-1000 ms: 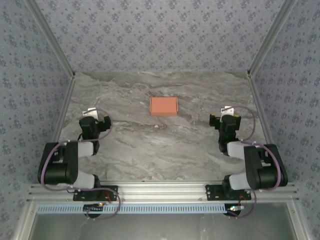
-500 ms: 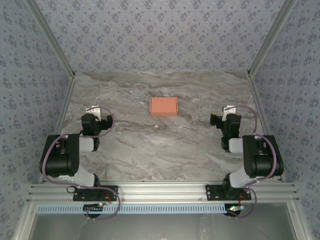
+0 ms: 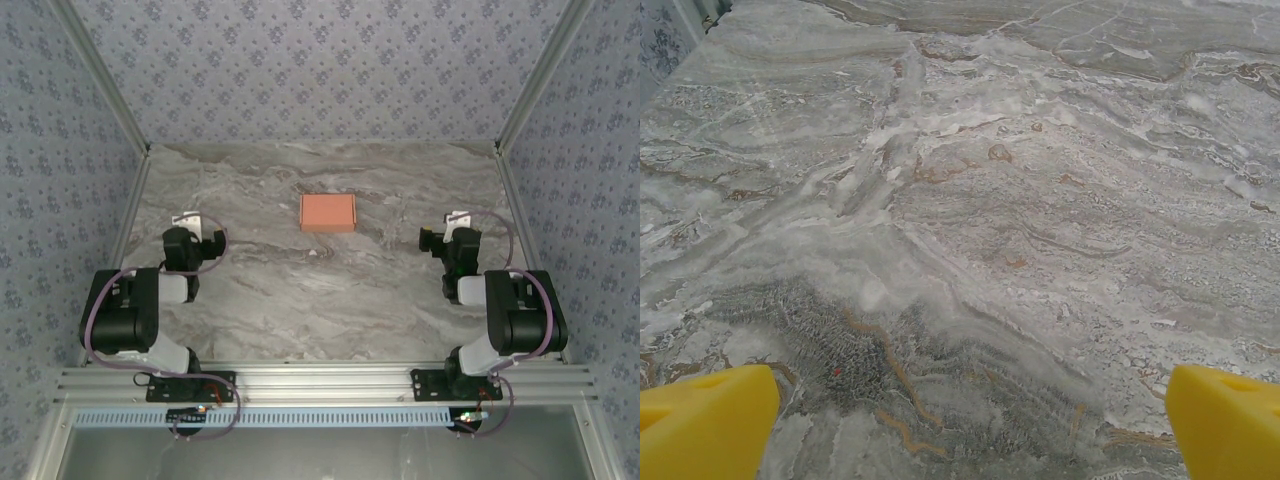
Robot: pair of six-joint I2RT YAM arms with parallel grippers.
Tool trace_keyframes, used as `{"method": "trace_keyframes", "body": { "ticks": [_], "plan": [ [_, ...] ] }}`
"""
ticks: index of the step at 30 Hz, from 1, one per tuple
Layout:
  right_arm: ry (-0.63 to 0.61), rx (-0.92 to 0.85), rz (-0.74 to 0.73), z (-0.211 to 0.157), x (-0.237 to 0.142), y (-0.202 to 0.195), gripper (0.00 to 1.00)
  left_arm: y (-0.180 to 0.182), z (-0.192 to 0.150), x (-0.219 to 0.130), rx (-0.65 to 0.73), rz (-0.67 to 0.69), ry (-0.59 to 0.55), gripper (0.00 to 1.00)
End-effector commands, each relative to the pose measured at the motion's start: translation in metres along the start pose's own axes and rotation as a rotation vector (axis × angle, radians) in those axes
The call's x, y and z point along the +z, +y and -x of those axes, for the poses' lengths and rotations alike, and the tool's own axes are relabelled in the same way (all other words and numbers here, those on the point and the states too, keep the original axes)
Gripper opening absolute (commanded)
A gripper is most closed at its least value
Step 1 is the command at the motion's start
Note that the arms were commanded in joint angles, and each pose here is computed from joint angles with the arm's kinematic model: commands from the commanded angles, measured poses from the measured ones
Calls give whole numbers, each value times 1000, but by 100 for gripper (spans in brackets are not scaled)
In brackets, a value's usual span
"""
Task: Fold the paper box
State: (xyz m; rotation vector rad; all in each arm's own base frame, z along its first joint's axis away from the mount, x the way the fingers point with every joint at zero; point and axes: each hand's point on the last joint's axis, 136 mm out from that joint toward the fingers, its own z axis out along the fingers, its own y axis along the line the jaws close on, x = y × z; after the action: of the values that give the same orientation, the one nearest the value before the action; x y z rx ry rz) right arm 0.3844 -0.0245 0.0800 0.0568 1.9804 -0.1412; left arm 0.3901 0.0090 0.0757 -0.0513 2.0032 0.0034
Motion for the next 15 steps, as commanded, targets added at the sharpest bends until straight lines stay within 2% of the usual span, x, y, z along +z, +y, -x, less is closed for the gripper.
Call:
{"method": "trace_keyframes", "body": {
  "ticks": [1,15],
  "plan": [
    [0,19,8,3,3,1,99,-1,14,1,9,-8,-42,99],
    [-2,18,8,4,2,1,99,-1,15,1,9,-9,-42,99]
  ]
}}
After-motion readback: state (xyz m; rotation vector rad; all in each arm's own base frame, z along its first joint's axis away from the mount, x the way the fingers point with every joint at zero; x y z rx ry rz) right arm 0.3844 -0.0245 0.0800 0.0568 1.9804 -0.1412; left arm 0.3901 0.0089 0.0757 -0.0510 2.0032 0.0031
